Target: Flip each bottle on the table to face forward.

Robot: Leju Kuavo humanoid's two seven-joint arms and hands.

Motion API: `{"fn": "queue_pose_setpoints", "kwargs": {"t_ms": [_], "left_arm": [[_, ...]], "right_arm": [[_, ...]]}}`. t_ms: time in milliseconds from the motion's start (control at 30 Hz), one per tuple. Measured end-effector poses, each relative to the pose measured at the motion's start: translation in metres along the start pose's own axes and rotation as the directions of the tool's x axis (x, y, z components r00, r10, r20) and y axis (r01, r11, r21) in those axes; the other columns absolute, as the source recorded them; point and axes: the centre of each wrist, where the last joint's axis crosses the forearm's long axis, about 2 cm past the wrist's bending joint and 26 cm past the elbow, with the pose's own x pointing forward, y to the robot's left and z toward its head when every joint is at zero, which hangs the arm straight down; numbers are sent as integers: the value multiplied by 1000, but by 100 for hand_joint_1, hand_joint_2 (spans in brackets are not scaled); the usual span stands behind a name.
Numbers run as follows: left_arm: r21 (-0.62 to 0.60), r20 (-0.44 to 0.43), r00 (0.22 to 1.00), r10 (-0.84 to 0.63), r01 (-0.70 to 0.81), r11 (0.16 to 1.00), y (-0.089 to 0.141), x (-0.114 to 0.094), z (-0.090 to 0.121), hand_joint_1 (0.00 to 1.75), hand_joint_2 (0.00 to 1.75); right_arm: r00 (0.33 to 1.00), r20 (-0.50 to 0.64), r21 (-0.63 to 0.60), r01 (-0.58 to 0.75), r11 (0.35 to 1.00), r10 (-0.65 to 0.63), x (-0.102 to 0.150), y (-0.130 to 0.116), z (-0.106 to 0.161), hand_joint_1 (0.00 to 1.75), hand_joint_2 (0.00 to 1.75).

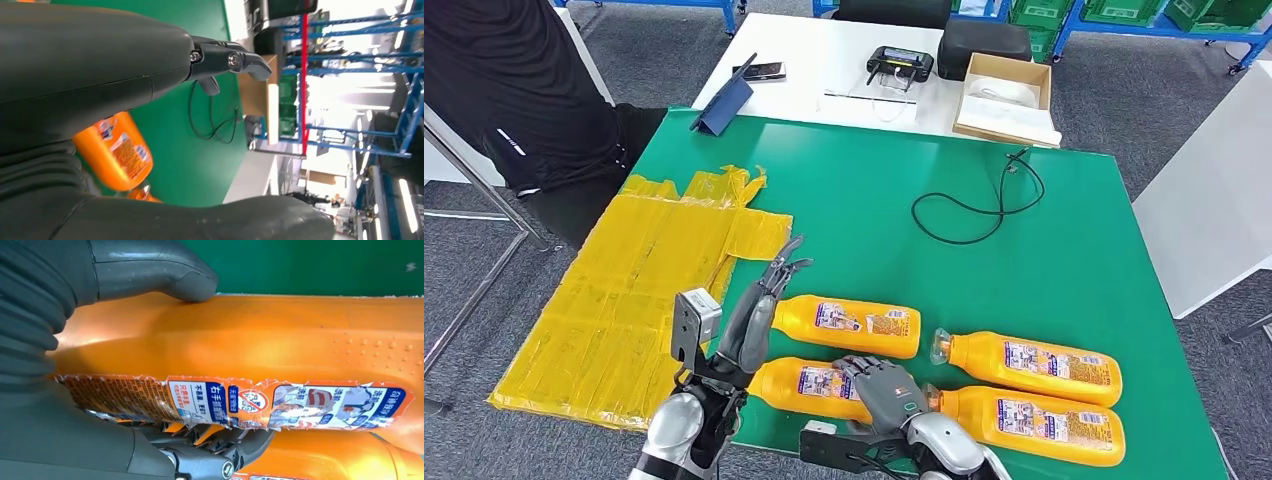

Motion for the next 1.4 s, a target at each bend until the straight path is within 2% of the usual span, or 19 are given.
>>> {"fn": "queue_pose_setpoints", "kwargs": {"t_ms": [233, 333, 400, 467, 533, 600, 700, 767, 900, 1000, 1100, 1200, 1400], "left_arm": [[195, 11, 989, -148, 143, 970, 14, 9, -11, 0, 0], [341, 8, 992, -130, 119, 933, 25, 13, -13, 0, 0], [442, 6, 993, -121, 106, 891, 33, 14, -12, 0, 87], [530, 17, 990, -142, 111, 841, 41, 16, -9, 0, 175], [596, 26, 988, -151, 106, 796, 49, 17, -5, 0, 175], [630, 25, 991, -129, 85, 772, 56, 19, -2, 0, 175], [650, 16, 997, -70, 42, 759, 61, 19, 3, 0, 175], [658, 9, 999, -47, 29, 753, 63, 18, 7, 0, 175], [652, -5, 999, 38, -25, 758, 63, 15, 12, 0, 175], [603, 0, 979, 205, -164, 780, 61, 10, 22, 0, 175], [488, 25, 910, 415, -373, 789, 58, 2, 39, 0, 175], [370, 46, 826, 562, -537, 758, 55, -6, 57, 0, 175], [268, 22, 744, 668, -648, 713, 49, -17, 78, 0, 175]], "right_arm": [[1000, -15, 49, 28, 998, -27, -9, -4, -5, 175, 175], [992, -30, 59, 123, 991, -121, -9, -6, -9, 175, 175], [965, -17, 50, 263, 963, -262, -10, -8, -10, 175, 175], [896, 32, 21, 442, 897, -442, -13, -4, -7, 175, 175], [791, 93, -13, 608, 794, -605, -15, 7, 0, 175, 175], [693, 140, -26, 717, 697, -707, -12, 16, 7, 175, 175], [561, 203, -28, 823, 568, -803, -8, 28, 17, 175, 175], [517, 220, -32, 851, 524, -827, -7, 33, 22, 175, 175], [500, 256, -68, 863, 500, -828, -5, 38, 28, 175, 175], [505, 296, -97, 861, 500, -811, -1, 37, 34, 175, 175], [492, 343, -101, 866, 489, -800, 5, 33, 44, 175, 175], [464, 406, -91, 878, 470, -788, 8, 30, 53, 175, 175], [452, 461, -86, 879, 469, -764, 9, 29, 65, 175, 175]]}}
